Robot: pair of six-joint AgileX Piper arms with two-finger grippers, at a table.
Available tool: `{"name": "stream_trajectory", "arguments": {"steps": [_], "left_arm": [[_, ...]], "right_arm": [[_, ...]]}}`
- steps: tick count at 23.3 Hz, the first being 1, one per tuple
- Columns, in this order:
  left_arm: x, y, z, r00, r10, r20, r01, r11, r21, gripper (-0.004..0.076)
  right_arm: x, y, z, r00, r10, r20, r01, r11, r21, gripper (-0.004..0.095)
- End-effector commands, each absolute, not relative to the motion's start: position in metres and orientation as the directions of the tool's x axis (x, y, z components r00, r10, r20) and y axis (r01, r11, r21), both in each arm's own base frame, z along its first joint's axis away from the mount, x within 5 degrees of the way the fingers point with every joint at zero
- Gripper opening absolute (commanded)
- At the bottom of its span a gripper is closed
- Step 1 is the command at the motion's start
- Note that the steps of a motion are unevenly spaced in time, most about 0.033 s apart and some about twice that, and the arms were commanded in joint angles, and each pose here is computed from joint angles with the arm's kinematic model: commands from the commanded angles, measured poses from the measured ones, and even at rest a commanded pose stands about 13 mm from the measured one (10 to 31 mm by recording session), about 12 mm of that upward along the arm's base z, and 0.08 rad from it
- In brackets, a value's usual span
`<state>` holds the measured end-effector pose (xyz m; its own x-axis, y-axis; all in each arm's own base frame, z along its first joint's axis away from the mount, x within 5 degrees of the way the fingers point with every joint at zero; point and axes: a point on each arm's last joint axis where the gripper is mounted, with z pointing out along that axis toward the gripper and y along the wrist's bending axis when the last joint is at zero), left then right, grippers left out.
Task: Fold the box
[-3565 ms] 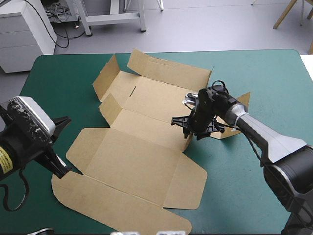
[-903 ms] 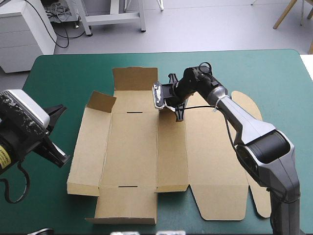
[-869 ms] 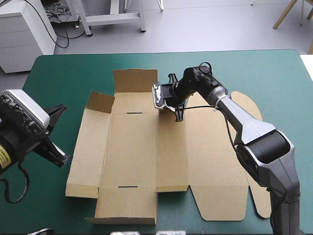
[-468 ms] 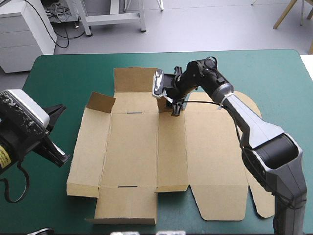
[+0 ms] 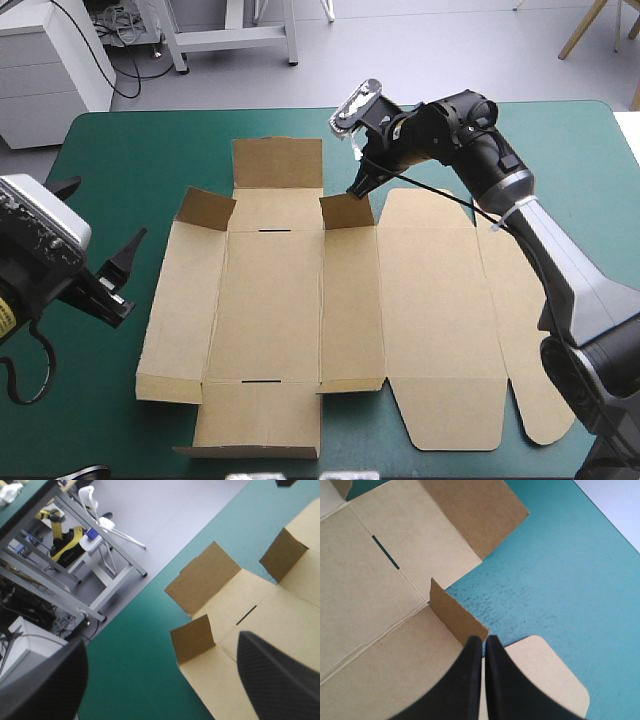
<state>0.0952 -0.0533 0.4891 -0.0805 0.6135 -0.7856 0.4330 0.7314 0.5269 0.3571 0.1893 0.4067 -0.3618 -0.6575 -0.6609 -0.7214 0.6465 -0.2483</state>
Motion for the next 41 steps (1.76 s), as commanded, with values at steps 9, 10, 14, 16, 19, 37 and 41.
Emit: {"name": "stream_trajectory", "arguments": {"steps": [9, 10, 14, 16, 19, 37, 41], "left_arm": [[0.107, -0.08, 0.476, -0.204, 0.646, -0.736, 0.479, 0.721, 0.501, 0.063], [0.108, -0.082, 0.476, -0.213, 0.639, -0.739, 0.477, 0.728, 0.492, 0.0625], [0.114, -0.099, 0.473, -0.24, 0.572, -0.785, 0.479, 0.772, 0.417, 0.0578], [0.121, -0.116, 0.468, -0.229, 0.59, -0.774, 0.504, 0.752, 0.424, 0.0547], [0.144, -0.162, 0.448, -0.202, 0.666, -0.718, 0.53, 0.69, 0.492, 0.0535], [0.251, 0.02, 0.373, -0.796, -0.076, -0.6, 0.142, 0.941, -0.308, 0.0437], [0.24, 0.025, 0.338, -0.85, -0.102, -0.517, 0.124, 0.915, -0.384, 0.0437]], "right_arm": [[0.28, 0.136, 0.423, -0.426, -0.464, -0.777, -0.563, 0.808, -0.174, 0.0], [0.274, 0.132, 0.416, -0.432, -0.466, -0.772, -0.563, 0.808, -0.173, 0.0], [0.231, 0.111, 0.402, -0.432, -0.464, -0.774, -0.558, 0.811, -0.174, 0.0], [0.21, 0.101, 0.397, -0.423, -0.458, -0.782, -0.555, 0.813, -0.177, 0.0], [0.181, 0.087, 0.398, -0.394, -0.443, -0.805, -0.547, 0.817, -0.182, 0.0], [0.142, 0.063, 0.385, -0.465, -0.336, -0.819, -0.452, 0.886, -0.107, -0.0019], [0.13, 0.057, 0.376, -0.463, -0.316, -0.828, -0.437, 0.894, -0.097, -0.0019]]}}
